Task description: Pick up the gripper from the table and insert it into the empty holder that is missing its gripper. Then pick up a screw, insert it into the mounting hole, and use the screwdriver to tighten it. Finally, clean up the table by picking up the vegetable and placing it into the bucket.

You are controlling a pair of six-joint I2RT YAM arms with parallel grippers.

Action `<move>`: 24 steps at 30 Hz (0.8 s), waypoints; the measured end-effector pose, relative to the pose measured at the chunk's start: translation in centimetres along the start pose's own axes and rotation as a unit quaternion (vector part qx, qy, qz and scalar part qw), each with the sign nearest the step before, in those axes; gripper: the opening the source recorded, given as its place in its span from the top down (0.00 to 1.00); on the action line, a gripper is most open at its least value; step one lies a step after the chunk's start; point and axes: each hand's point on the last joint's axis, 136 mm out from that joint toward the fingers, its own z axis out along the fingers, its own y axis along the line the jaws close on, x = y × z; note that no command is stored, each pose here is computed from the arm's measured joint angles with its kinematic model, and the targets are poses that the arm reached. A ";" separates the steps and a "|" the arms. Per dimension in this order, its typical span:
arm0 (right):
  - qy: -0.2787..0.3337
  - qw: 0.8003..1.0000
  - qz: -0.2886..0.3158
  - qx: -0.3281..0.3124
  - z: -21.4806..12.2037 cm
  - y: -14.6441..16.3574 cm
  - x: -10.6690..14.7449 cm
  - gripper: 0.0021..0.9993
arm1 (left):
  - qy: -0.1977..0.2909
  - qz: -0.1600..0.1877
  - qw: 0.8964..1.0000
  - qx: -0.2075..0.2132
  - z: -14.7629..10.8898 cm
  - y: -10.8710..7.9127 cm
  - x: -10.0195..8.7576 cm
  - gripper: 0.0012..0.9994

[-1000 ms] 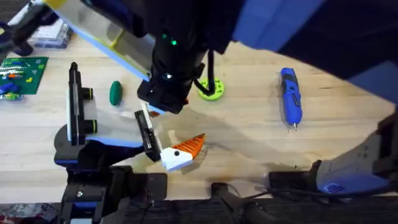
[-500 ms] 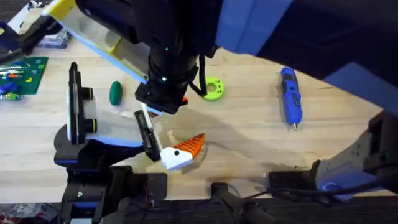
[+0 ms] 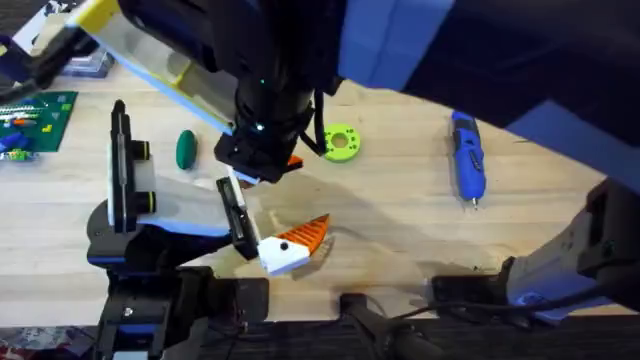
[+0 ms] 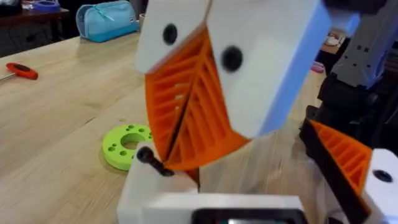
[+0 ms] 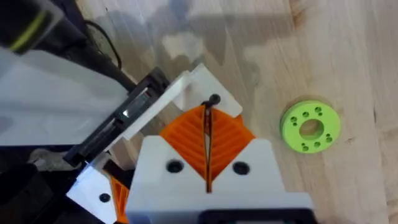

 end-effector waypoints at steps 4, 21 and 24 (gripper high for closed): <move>0.009 1.000 0.001 -0.001 0.1 0.0 0.4 0.99 | 0.000 -0.001 1.000 0.000 0.0 0.0 0.0 0.01; -0.013 1.000 0.000 0.002 -1.8 0.1 0.3 0.94 | 0.000 -0.001 1.000 0.001 0.0 0.0 0.0 0.01; -0.033 0.999 -0.001 0.004 -3.4 0.2 0.3 0.82 | 0.000 -0.001 1.000 0.001 0.0 0.0 0.0 0.01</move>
